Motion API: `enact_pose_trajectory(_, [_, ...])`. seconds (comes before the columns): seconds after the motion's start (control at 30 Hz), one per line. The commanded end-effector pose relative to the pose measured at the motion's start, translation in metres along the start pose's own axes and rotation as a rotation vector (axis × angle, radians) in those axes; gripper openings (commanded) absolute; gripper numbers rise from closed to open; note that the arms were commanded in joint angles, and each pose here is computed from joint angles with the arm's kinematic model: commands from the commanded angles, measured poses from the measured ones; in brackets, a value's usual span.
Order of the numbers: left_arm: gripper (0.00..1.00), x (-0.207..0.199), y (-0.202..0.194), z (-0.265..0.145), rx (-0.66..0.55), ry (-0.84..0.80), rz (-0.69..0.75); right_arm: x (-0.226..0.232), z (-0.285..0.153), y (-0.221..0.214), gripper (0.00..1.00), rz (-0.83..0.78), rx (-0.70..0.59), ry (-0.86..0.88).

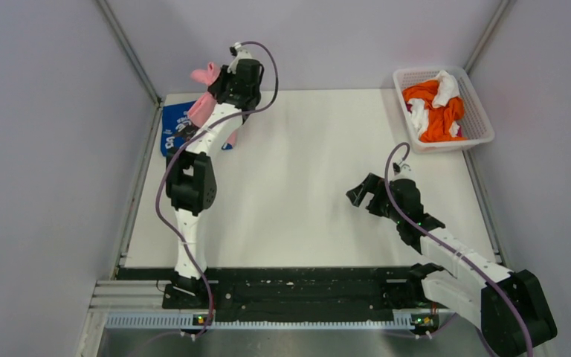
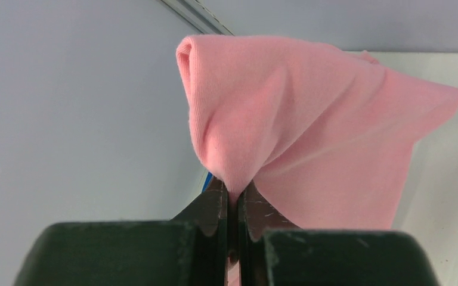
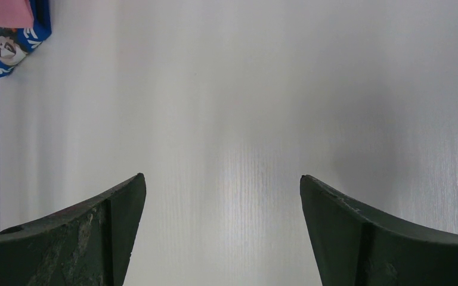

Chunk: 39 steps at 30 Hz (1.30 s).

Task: Fold and stack the t-shirts
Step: Put the neatly folded tshirt into the corner of the board with the left arm

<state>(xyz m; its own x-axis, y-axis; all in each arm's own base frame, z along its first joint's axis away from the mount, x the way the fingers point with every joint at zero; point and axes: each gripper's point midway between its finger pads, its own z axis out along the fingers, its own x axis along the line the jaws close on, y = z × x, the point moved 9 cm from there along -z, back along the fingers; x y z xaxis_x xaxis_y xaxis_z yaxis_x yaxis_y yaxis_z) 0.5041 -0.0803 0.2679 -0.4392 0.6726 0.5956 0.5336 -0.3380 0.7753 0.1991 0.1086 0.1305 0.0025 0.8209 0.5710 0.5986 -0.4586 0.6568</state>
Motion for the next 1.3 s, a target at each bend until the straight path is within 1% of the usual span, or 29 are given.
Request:
enact_pose_trajectory(0.0, [0.0, 0.027, 0.023, 0.001, -0.034, 0.067, -0.14, 0.002, -0.001, 0.006, 0.99, -0.007, -0.027, 0.003])
enact_pose_trajectory(0.07, [0.0, 0.027, 0.017, 0.006, -0.014, 0.051, -0.154, 0.003, -0.001, 0.006, 0.99, -0.008, -0.028, 0.002])
enact_pose_trajectory(0.13, [0.0, 0.026, 0.001, 0.021, 0.036, 0.021, -0.179, 0.002, -0.001, 0.006, 0.99, -0.008, -0.025, -0.002])
enact_pose_trajectory(0.2, [0.0, 0.024, -0.009, 0.03, 0.061, -0.007, -0.2, 0.001, -0.001, 0.006, 0.99, -0.009, -0.028, -0.007])
enact_pose_trajectory(0.33, [0.0, 0.025, -0.029, 0.051, 0.115, 0.021, -0.202, 0.001, 0.0, 0.006, 0.99, -0.01, -0.024, -0.015])
enact_pose_trajectory(0.53, [0.0, 0.028, -0.053, 0.076, 0.175, -0.043, -0.26, -0.002, 0.002, 0.007, 0.99, -0.011, -0.022, -0.052])
enact_pose_trajectory(0.8, [0.0, 0.033, -0.076, 0.098, 0.247, -0.02, -0.327, -0.003, 0.002, 0.009, 0.99, -0.014, -0.02, -0.084])
enact_pose_trajectory(0.83, [0.03, 0.034, -0.079, 0.101, 0.258, -0.02, -0.336, -0.003, 0.002, 0.009, 0.99, -0.014, -0.021, -0.089])
enact_pose_trajectory(0.87, [0.14, 0.036, -0.082, 0.104, 0.267, -0.012, -0.346, -0.003, 0.002, 0.01, 0.99, -0.015, -0.023, -0.096])
enact_pose_trajectory(0.9, [0.42, 0.037, -0.085, 0.107, 0.275, -0.006, -0.35, -0.003, 0.001, 0.011, 0.99, -0.015, -0.023, -0.101])
enact_pose_trajectory(0.93, [0.86, 0.04, -0.087, 0.109, 0.284, 0.001, -0.356, -0.003, 0.001, 0.011, 0.99, -0.015, -0.025, -0.106])
enact_pose_trajectory(0.97, [0.97, 0.044, -0.087, 0.111, 0.289, 0.014, -0.362, -0.003, 0.001, 0.011, 0.99, -0.016, -0.026, -0.107])
enact_pose_trajectory(1.0, [0.99, 0.045, -0.087, 0.111, 0.293, 0.019, -0.364, -0.003, 0.001, 0.012, 0.99, -0.016, -0.025, -0.107])
enact_pose_trajectory(1.1, [0.99, 0.053, -0.079, 0.106, 0.286, 0.03, -0.387, -0.002, 0.0, 0.014, 0.99, -0.017, -0.034, -0.113])
enact_pose_trajectory(1.17, [0.99, 0.067, -0.08, 0.11, 0.292, 0.042, -0.41, -0.002, -0.001, 0.016, 0.99, -0.016, -0.047, -0.114])
enact_pose_trajectory(1.27, [0.99, 0.07, -0.078, 0.103, 0.295, 0.007, -0.435, -0.003, -0.004, 0.014, 0.99, -0.016, -0.038, -0.126])
